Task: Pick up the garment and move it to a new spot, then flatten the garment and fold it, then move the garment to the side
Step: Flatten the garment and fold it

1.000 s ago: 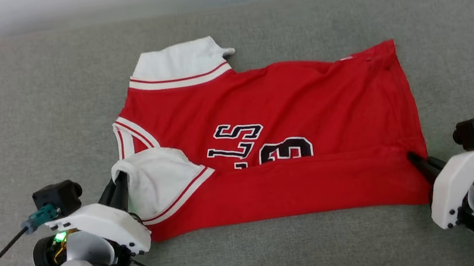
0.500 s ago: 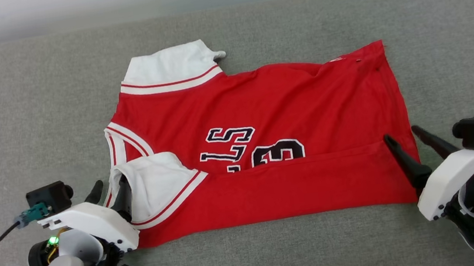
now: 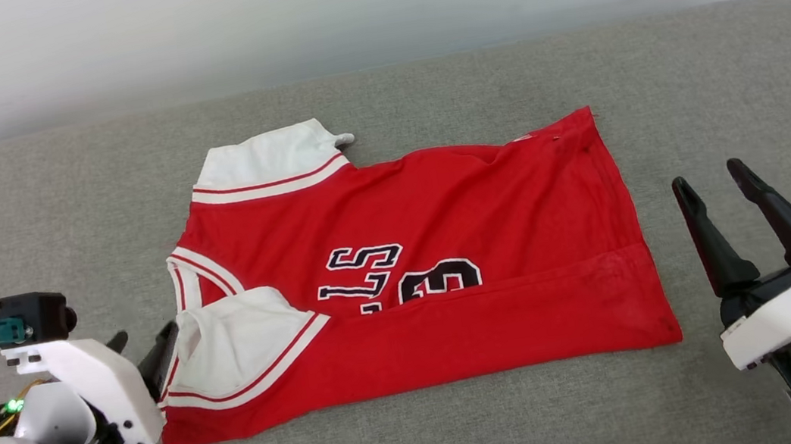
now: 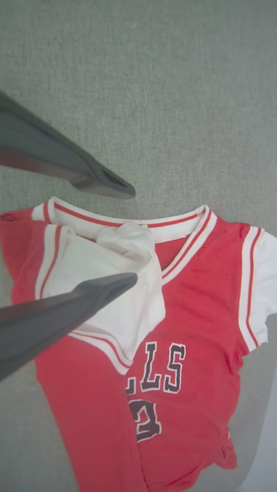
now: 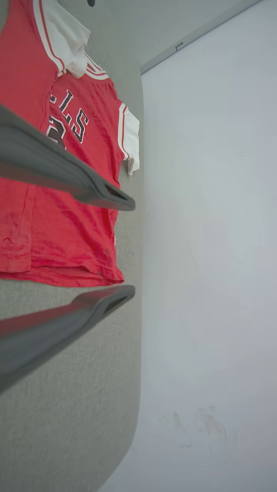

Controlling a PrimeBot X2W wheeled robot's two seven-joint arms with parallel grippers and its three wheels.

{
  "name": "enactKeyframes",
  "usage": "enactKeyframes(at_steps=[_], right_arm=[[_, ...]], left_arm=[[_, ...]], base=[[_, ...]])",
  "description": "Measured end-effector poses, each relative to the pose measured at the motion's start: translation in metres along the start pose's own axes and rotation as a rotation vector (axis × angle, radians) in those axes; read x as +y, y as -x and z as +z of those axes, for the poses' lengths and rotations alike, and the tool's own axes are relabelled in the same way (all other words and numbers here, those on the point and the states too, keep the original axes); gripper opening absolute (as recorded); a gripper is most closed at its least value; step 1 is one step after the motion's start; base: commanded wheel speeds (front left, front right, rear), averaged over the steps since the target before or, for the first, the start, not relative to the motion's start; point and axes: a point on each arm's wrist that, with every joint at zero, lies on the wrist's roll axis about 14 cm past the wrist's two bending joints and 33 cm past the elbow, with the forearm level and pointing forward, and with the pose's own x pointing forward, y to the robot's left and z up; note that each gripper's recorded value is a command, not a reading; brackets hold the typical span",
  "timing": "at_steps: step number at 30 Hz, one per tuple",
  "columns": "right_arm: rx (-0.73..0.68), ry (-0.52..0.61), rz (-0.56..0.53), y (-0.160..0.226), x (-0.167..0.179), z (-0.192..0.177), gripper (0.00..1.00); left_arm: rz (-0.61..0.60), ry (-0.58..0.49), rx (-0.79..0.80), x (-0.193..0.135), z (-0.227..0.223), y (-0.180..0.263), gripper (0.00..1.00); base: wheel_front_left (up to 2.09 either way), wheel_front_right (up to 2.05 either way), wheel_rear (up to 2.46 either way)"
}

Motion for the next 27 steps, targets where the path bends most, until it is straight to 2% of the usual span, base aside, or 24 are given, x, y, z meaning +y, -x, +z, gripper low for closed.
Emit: enactKeyframes(at_steps=[5,10,15,16,17,18,24,27], right_arm=[[-0.034,0.002,-0.022,0.005,0.000,0.010,1.00],[-0.008,-0.016,-0.045,0.005,-0.001,0.000,1.00],[0.030,-0.030,-0.067,0.002,-0.005,-0.014,1.00],[0.035,-0.030,-0.073,0.002,-0.007,-0.016,1.00],[0.040,-0.029,-0.080,0.003,-0.010,-0.018,1.00],[0.042,-0.028,-0.088,0.003,-0.012,-0.018,1.00],[0.071,-0.037,-0.131,0.009,-0.027,-0.019,1.00],[0.154,-0.068,-0.147,0.014,-0.034,-0.030,1.00]], left_arm=[[0.009,-0.005,0.207,0.005,-0.032,0.008,1.00],[0.029,0.056,0.398,0.007,-0.075,0.010,1.00],[0.038,0.104,0.490,0.008,-0.094,0.002,1.00],[0.034,0.108,0.503,0.007,-0.096,0.000,0.89],[0.031,0.118,0.509,0.006,-0.098,-0.002,0.36],[0.029,0.139,0.511,0.004,-0.099,-0.004,0.00],[0.002,0.155,0.456,-0.010,-0.093,-0.007,0.00],[0.008,0.131,0.380,-0.011,-0.080,-0.004,0.00]], base=[[0.00,0.00,0.00],[0.00,0.00,0.00],[0.00,0.00,0.00],[0.00,0.00,0.00],[0.00,0.00,0.00],[0.00,0.00,0.00],[0.00,0.00,0.00],[0.00,0.00,0.00]])
